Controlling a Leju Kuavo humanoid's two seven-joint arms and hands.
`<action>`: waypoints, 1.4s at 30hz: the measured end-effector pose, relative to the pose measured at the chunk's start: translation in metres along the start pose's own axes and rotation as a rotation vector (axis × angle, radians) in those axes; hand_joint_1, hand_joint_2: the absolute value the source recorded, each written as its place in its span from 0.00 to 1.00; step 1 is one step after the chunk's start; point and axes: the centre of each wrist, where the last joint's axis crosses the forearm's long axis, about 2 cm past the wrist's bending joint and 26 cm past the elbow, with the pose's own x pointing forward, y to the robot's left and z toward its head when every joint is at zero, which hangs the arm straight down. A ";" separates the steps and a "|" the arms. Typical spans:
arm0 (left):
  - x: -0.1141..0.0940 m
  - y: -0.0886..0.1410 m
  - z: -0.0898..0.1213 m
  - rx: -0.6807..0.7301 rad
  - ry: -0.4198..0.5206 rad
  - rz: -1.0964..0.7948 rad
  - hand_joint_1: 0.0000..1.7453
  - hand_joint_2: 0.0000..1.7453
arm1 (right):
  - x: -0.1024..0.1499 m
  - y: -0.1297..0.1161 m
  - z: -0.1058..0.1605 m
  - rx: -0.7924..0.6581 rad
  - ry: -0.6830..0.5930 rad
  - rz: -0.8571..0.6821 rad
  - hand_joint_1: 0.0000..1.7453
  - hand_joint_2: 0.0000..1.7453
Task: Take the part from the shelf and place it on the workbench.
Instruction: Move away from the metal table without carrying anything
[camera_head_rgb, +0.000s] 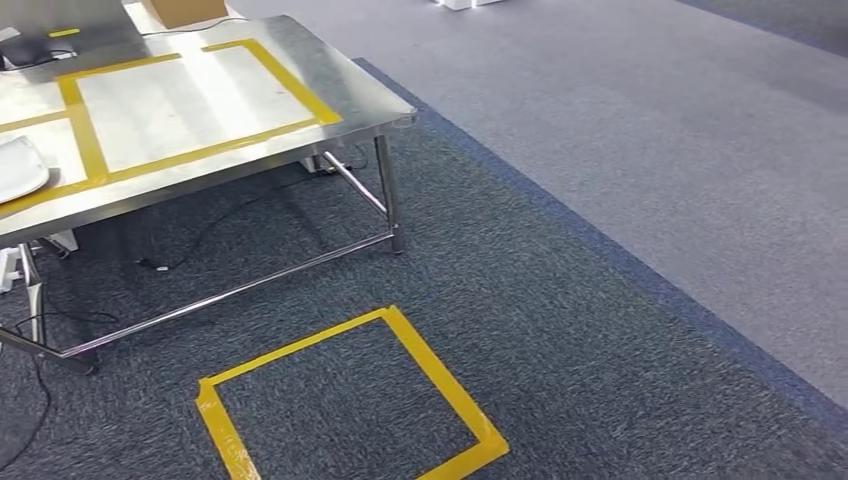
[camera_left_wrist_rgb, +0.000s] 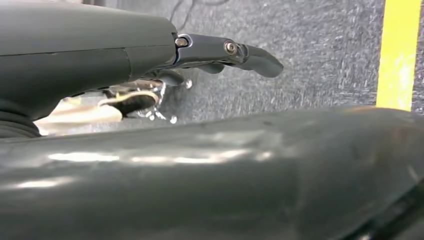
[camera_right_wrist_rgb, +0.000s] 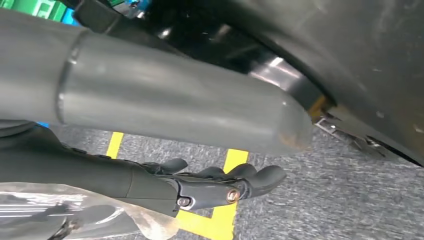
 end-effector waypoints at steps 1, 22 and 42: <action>0.001 0.001 0.000 0.003 -0.006 -0.012 0.00 0.00 | -0.001 0.000 0.000 0.002 0.002 -0.002 0.00 0.00; 0.010 -0.003 0.002 0.045 0.016 0.038 0.00 0.00 | -0.001 -0.003 0.000 0.019 0.014 -0.021 0.00 0.00; 0.011 -0.001 0.001 0.060 0.031 0.083 0.00 0.00 | -0.003 -0.004 0.000 0.036 0.042 -0.028 0.00 0.00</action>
